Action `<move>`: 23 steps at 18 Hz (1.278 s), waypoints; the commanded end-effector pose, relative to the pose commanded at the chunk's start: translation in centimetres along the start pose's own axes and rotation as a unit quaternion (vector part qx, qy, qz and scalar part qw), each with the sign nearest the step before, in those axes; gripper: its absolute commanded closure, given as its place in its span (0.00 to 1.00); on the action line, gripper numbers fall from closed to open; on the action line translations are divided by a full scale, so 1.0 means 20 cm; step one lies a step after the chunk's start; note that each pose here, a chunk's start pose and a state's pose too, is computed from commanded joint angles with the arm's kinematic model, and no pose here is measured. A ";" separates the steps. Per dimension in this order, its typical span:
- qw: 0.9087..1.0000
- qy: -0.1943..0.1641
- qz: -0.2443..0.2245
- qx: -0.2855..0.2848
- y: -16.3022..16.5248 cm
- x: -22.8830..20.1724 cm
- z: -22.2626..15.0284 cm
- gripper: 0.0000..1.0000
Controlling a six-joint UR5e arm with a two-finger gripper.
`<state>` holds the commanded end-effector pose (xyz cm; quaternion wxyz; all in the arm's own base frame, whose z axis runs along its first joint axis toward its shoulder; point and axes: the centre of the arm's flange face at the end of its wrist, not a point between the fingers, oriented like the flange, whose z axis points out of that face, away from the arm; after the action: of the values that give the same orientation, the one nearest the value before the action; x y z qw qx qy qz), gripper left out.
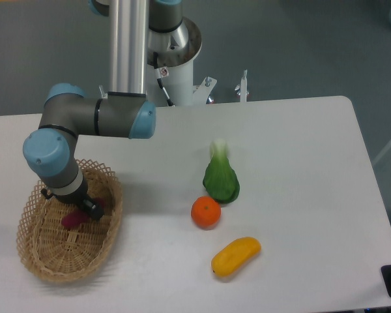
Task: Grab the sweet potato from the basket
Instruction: 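Lift the sweet potato up out of the basket, then carry the held sweet potato over the table beside the bok choy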
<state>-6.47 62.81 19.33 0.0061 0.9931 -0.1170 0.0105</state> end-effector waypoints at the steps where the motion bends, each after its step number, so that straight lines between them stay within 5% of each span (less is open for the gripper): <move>1: 1.000 -0.003 -0.008 0.005 0.00 0.00 -0.01 0.45; 6: 0.999 -0.018 -0.037 0.029 -0.01 -0.01 -0.16 0.85; 13: 0.993 -0.047 -0.073 0.076 0.09 -0.24 -0.50 0.87; 18: 0.984 -0.070 -0.135 0.095 0.35 -0.64 -0.69 0.87; 23: 0.982 -0.084 -0.147 0.086 0.67 -1.02 -0.72 0.87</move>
<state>-29.73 54.66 33.37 -0.0881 0.9936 0.0314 -0.0639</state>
